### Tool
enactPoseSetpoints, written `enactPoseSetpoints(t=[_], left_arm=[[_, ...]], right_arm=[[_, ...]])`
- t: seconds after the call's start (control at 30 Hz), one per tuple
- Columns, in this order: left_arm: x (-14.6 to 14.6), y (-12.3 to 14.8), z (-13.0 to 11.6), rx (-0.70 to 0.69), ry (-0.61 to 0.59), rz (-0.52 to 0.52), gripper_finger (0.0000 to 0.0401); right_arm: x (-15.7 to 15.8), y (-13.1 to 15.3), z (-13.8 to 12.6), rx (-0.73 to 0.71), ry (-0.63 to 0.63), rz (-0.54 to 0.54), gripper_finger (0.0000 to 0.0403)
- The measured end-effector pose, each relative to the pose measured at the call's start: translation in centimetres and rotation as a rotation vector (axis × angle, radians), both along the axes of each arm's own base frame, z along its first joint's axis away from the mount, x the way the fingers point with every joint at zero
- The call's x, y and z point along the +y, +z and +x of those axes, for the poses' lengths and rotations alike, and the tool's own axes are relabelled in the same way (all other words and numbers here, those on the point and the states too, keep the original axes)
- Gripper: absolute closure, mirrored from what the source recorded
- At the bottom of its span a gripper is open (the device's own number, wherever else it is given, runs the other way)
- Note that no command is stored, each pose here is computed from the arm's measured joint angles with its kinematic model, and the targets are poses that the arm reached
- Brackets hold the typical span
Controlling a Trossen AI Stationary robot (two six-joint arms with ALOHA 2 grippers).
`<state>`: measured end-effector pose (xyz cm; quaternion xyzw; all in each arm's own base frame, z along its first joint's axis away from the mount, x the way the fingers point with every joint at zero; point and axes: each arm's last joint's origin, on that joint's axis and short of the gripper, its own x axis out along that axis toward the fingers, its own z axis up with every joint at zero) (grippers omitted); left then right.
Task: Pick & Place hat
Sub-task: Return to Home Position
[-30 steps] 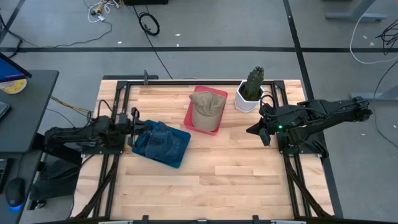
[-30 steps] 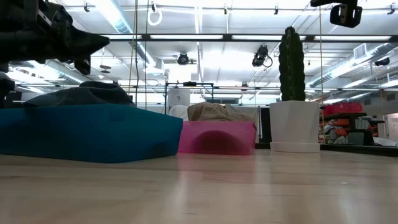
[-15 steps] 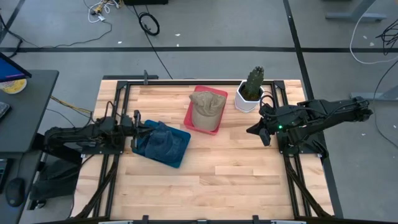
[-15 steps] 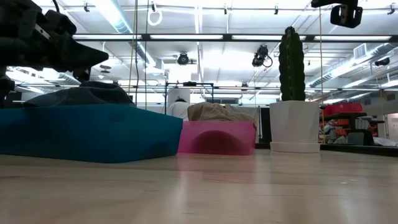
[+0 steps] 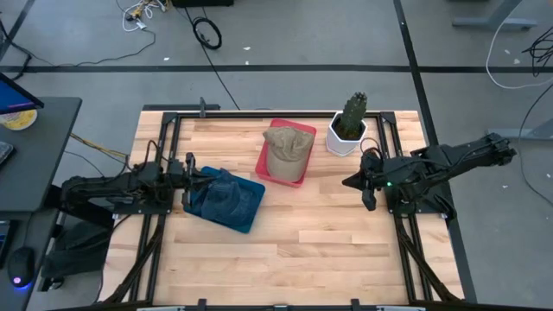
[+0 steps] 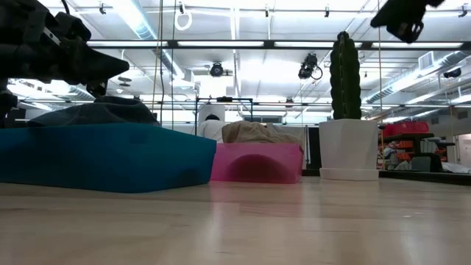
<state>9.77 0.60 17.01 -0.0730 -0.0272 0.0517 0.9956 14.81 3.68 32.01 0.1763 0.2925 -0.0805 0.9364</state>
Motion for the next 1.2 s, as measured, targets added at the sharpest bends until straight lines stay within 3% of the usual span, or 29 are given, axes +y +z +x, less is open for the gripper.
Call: enactPoseSetpoints(t=[0.17,0.37,0.53,0.7,0.9,1.2], left_arm=[[0.0,0.1,0.0,-0.006,0.000,0.000,0.0376],[0.0,0.1,0.0,-0.009,-0.001,0.000,0.0376],[0.0,0.1,0.0,-0.009,-0.001,0.000,0.0376],[0.0,0.1,0.0,-0.010,0.000,0.000,0.0376],[0.0,0.1,0.0,-0.011,0.000,0.000,0.0376],[0.0,0.1,0.0,-0.011,0.000,0.000,0.0376]], right_arm=[[-0.1,-3.0,-0.5,-0.156,0.038,0.007,0.0394],[-0.7,-6.1,-0.9,-0.409,0.047,-0.072,0.0394],[-1.5,-7.9,-2.3,-0.478,0.026,-0.102,0.0394],[-1.9,-8.3,-4.0,-0.549,0.061,-0.113,0.0394],[-2.7,-7.5,-5.7,-0.657,0.023,-0.215,0.0394],[-3.2,-7.2,-6.6,-0.700,0.013,-0.304,0.0394]])
